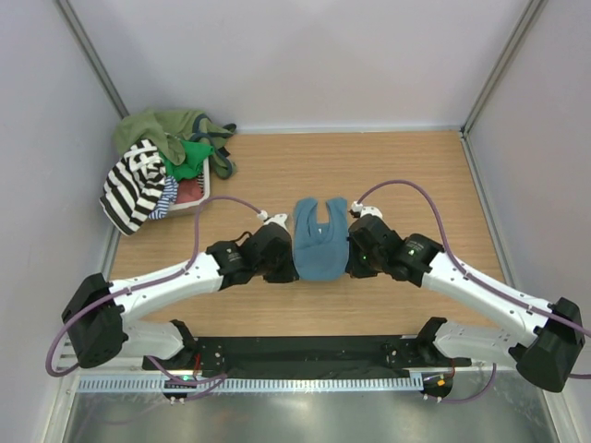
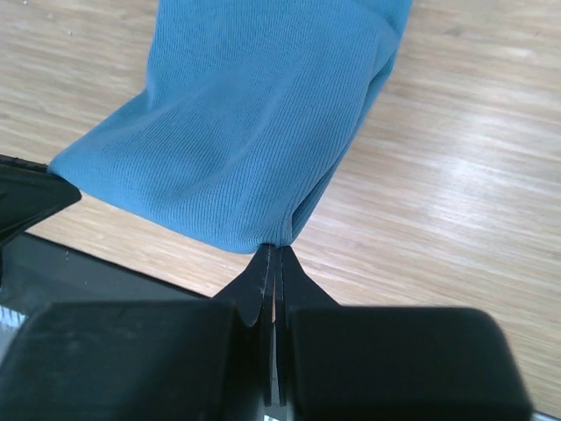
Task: Fold and stack the tank tops
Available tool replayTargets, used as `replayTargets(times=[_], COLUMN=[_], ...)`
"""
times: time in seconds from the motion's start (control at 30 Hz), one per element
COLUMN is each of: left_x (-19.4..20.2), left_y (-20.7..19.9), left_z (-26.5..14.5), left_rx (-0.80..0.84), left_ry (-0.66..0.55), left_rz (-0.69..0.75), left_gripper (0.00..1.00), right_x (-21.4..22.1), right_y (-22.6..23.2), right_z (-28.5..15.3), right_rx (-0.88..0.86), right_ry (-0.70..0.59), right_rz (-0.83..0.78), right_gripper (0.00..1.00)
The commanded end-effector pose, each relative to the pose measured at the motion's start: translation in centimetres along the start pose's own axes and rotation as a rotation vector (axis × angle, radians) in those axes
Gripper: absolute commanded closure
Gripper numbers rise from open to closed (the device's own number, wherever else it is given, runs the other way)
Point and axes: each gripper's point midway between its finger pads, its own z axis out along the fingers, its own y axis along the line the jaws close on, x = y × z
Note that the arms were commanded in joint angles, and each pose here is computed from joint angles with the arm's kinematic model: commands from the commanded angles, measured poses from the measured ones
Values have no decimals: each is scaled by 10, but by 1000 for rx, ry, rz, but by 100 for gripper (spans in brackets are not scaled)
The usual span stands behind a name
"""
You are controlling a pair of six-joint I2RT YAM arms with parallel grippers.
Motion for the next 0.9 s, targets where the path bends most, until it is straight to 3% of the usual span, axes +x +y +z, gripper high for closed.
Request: replayTargets(times=[0.0,0.4,0.87], left_x=[-20,-71,-135], left_y=[-10,-2,0], left_z=[-6,0,40], left_rx=[27,7,-17], left_ry=[1,0,17], left_rz=[13,-25,-54], left_gripper=[100,100,100], right_x=[-27,-78,-142], right_y=[1,-24,-56], right_z=[-7,8,38], right_rx=[41,154,193], right_ry=[-68,-115,-123], right_rz=[-35,-5,53], right_gripper=[99,99,99])
